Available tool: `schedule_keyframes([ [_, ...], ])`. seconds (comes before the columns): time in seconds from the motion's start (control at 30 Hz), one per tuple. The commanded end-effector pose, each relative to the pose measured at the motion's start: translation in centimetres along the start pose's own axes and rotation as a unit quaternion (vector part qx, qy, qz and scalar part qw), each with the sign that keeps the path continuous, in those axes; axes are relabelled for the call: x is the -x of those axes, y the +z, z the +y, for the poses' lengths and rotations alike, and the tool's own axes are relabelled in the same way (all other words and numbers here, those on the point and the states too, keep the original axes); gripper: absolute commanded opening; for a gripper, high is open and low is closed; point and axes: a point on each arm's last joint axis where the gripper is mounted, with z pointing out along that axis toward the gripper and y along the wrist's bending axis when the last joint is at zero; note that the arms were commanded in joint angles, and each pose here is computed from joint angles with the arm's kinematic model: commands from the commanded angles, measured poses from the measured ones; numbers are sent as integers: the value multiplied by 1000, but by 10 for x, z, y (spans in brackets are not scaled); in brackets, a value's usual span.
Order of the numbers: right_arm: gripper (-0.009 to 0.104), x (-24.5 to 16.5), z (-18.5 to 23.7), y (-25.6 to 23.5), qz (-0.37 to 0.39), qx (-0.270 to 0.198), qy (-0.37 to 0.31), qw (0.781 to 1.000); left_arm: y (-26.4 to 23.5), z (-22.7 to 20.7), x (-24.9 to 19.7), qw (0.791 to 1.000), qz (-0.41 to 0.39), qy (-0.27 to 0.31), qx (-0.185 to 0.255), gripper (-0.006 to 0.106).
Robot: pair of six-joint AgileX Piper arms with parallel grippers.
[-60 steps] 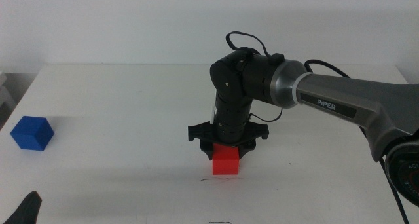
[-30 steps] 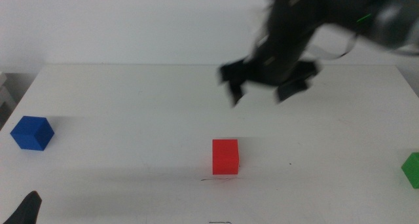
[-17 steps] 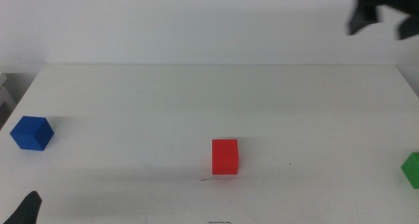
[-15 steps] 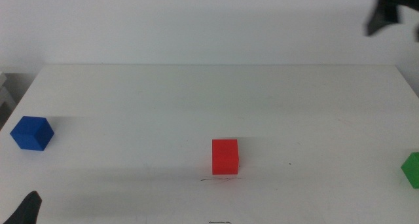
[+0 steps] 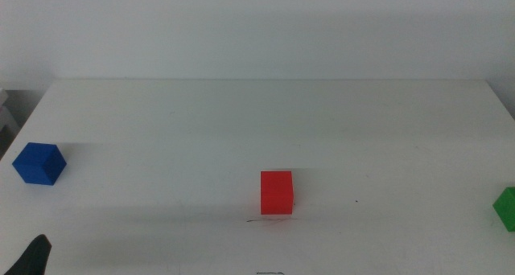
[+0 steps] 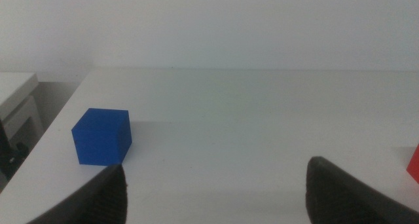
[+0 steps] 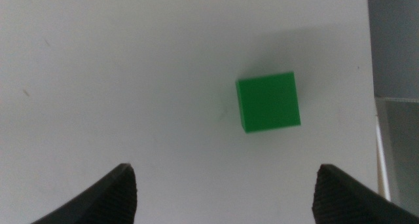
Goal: Stack red cubes first, then green, then blue cubes in a specific spot.
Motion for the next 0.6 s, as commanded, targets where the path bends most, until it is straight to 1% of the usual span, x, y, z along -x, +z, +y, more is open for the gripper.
schedule_keyframes([
  [0.0, 79, -6, -2, -7, -16, -10, -43, 999, -2, 0, 8, 999, -51, -6, 0, 93],
  [0.13, 77, -7, -5, 15, -14, -15, -132, 991, -2, 0, 8, 999, -51, -6, 0, 93],
  [0.2, 77, -6, -6, 26, -10, -15, -152, 988, -2, 0, 8, 999, -51, -6, 0, 93],
  [0.27, 77, -3, -9, 36, 0, -11, -147, 989, -2, 0, 8, 999, -51, -6, 0, 93],
  [0.4, 77, 2, -19, 60, 34, -4, -112, 993, -2, 0, 8, 999, -51, -6, 0, 93],
  [0.57, 77, 7, -26, 80, 53, -24, -120, 991, -2, 0, 8, 999, -51, -6, 0, 93],
])
